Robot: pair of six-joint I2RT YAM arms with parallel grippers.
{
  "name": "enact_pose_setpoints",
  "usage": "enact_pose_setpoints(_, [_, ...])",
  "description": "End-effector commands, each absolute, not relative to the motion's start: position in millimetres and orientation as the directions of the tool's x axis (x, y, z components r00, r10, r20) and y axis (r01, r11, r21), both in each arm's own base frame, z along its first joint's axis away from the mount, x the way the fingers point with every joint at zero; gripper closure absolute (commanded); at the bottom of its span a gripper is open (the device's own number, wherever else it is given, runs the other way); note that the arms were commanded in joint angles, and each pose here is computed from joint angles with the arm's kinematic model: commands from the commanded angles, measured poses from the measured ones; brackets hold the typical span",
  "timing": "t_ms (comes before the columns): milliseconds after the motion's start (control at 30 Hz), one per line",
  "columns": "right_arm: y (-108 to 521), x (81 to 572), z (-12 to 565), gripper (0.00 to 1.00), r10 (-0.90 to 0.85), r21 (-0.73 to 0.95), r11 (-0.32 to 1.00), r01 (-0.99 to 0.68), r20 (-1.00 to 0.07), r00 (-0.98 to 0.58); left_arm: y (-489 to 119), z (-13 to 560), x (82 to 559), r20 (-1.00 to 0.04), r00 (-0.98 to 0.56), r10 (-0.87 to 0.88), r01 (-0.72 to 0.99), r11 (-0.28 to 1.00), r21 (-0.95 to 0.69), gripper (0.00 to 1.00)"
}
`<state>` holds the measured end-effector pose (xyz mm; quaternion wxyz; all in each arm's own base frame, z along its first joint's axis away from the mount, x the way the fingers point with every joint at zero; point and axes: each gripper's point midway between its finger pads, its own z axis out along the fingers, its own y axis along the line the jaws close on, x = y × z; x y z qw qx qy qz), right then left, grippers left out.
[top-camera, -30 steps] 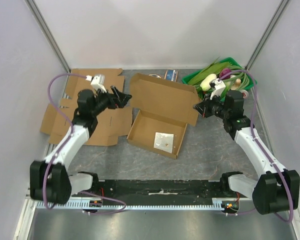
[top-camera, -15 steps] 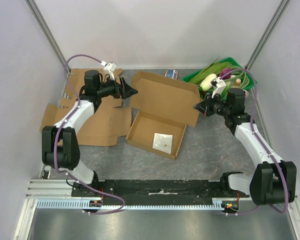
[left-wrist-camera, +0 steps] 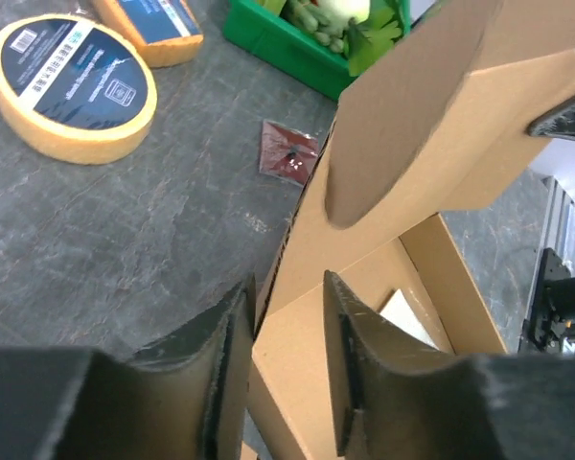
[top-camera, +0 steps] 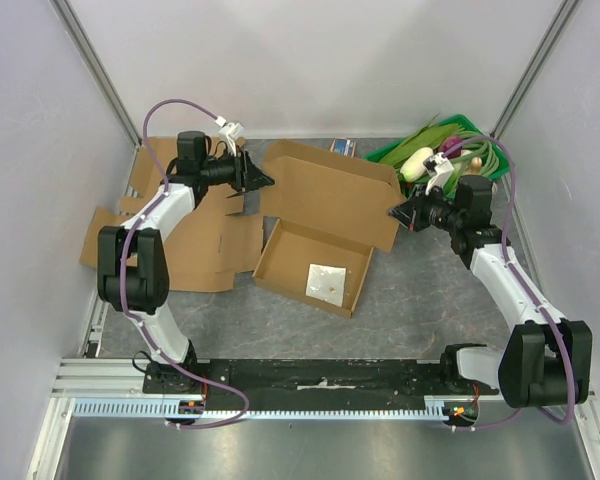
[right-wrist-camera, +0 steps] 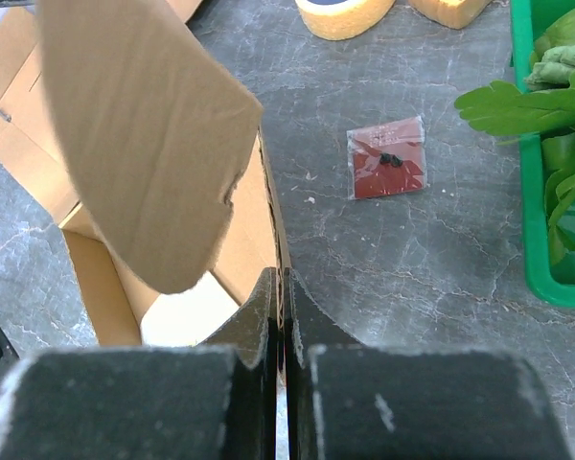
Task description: Fold the paper box
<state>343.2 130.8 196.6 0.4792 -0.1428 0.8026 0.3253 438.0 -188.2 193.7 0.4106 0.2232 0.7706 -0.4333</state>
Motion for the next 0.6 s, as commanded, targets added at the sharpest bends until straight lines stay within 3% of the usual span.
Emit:
enact_pose_setpoints(0, [132.1, 354.7, 227.4, 1.00, 0.124, 0.368, 0.740, -0.563, -0.897, -0.424, -203.1, 206.4, 426.3, -0.857, -0.514, -0.039, 0.770, 0.419, -0.481, 0.72])
enact_pose_setpoints(133, [134.9, 358.6, 240.4, 1.00, 0.179, 0.360, 0.823, -0.440, -0.899, -0.401, -205.0, 213.7, 426.6, -0.872, -0.470, -0.135, 0.683, 0.569, -0.457, 0.87])
enact_pose_setpoints(200, [122.8, 370.1, 248.9, 1.00, 0.265, 0.368, 0.892, -0.263, -0.896, -0.356, -214.8, 219.5, 410.2, -0.876, -0.446, -0.182, 0.645, 0.613, -0.456, 0.98])
enact_pose_setpoints(233, [129.2, 365.5, 246.5, 1.00, 0.276, 0.368, 0.907, -0.206, -0.887, -0.371, -206.9, 219.8, 418.4, -0.881, -0.419, -0.220, 0.565, 0.696, -0.442, 0.98])
enact_pose_setpoints(267, [118.0, 372.3, 259.5, 1.00, 0.334, 0.383, 0.919, -0.095, -0.883, -0.329, -208.0, 221.6, 416.9, -0.877, -0.412, -0.245, 0.535, 0.714, -0.451, 0.98])
enact_pose_setpoints(400, [117.8, 370.6, 268.5, 1.00, 0.435, 0.431, 0.899, 0.079, -0.855, -0.284, -218.5, 238.5, 409.0, -0.877, -0.346, -0.335, 0.393, 0.797, -0.459, 0.98])
enact_pose_setpoints(567, [133.0, 367.0, 265.9, 1.00, 0.449, 0.436, 0.893, 0.108, -0.865, -0.225, -242.2, 249.0, 393.0, -0.869, -0.308, -0.388, 0.290, 0.831, -0.474, 0.98])
